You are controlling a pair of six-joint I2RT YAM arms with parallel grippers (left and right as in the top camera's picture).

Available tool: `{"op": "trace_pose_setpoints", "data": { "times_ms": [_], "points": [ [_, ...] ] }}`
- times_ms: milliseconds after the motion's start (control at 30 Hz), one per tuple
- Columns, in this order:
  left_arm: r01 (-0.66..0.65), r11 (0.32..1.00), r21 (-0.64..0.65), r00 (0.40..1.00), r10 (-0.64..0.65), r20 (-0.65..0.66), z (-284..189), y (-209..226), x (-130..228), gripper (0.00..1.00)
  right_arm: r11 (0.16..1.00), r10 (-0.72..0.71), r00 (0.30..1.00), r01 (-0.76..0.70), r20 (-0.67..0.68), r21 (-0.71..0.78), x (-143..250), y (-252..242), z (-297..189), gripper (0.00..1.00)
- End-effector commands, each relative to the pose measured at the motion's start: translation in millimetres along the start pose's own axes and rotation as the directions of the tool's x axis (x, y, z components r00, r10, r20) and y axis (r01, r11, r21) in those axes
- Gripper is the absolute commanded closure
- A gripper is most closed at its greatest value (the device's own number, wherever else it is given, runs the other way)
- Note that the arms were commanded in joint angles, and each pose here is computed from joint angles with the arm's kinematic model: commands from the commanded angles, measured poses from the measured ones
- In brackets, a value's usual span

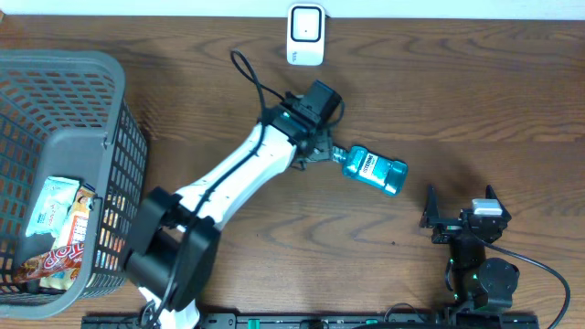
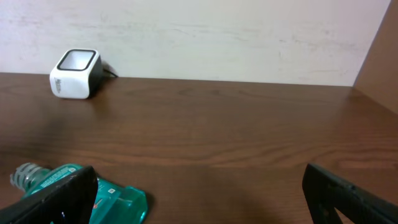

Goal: Scan the item barcode
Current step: 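Lift the bottle out and place it on the table center, then return the left gripper to the basket and grasp the red snack bar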

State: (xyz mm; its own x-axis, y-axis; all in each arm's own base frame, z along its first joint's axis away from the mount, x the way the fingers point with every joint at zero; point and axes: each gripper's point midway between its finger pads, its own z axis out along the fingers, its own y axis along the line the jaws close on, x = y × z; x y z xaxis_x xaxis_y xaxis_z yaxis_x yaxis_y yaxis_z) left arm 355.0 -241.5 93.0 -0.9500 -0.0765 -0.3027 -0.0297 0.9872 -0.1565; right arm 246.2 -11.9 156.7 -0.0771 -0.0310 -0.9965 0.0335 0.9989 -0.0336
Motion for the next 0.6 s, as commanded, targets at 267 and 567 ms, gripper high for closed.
{"op": "trace_pose_setpoints", "data": {
  "times_ms": [267,567],
  "points": [
    [0.455,0.89,-0.016,0.659,-0.325,0.678,-291,185,-105,0.13,1.0,-0.004,1.0,0.004,-0.005,0.014,1,-3,0,0.01],
    [0.957,0.288,0.024,0.193,-0.698,0.69,-319,347,-3,0.13,1.0,-0.004,1.0,0.004,-0.005,0.014,1,-3,0,0.01]
  ]
}}
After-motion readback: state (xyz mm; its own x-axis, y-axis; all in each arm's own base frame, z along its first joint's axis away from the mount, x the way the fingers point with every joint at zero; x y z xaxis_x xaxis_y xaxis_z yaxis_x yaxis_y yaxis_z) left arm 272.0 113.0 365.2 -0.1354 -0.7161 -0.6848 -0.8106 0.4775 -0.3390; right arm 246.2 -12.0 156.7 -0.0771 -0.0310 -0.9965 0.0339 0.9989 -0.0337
